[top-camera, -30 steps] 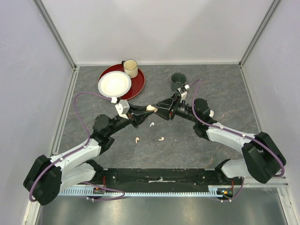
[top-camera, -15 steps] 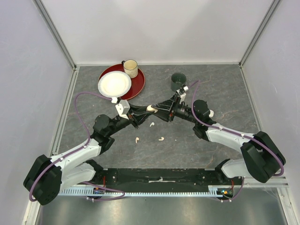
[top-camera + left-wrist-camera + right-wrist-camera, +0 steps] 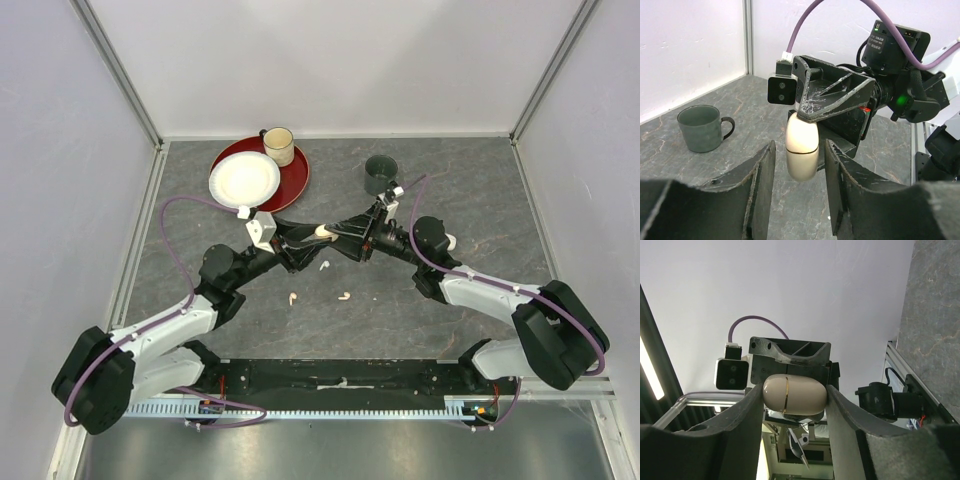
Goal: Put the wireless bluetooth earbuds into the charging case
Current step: Pick up the charging case at the center of the board.
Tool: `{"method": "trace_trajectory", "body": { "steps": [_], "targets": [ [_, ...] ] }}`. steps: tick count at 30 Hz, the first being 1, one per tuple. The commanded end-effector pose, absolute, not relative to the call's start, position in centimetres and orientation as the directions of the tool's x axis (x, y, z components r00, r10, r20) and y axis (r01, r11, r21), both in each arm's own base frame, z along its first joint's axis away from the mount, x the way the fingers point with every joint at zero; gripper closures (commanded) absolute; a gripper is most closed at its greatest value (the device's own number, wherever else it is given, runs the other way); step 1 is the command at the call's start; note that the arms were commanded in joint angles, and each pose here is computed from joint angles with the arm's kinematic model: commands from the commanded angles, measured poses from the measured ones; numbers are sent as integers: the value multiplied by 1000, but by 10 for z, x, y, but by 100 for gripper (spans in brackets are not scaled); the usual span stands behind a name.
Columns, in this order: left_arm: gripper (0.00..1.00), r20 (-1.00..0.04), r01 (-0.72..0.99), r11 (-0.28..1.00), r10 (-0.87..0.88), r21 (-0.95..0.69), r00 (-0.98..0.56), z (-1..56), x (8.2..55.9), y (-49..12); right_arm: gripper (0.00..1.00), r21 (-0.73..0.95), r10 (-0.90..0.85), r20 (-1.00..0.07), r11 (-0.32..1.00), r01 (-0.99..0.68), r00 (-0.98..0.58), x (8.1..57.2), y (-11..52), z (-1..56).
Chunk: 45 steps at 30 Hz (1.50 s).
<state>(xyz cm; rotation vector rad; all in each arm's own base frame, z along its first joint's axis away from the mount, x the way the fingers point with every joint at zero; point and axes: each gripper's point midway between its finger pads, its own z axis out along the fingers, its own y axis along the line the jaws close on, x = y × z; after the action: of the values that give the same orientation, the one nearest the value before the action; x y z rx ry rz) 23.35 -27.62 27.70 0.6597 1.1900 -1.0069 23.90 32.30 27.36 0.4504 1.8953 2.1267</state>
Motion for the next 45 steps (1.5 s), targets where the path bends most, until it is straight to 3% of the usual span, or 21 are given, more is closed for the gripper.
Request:
{"method": "trace_trajectory", "body": {
  "steps": [1,16,45],
  "targets": [
    [50,-933,894,441,-351,-85,84,292,235,-273,71,982,392,39,-184,-37,-919,236,320,294],
    [47,-921,905,415,-381,-91,82,292,235,-278,72,971,372,78,-237,-14,-925,234,321,297],
    [55,-913,915,392,-402,-99,73,296,238,-289,71,975,355,69,-224,-13,-932,231,327,293]
  ]
}}
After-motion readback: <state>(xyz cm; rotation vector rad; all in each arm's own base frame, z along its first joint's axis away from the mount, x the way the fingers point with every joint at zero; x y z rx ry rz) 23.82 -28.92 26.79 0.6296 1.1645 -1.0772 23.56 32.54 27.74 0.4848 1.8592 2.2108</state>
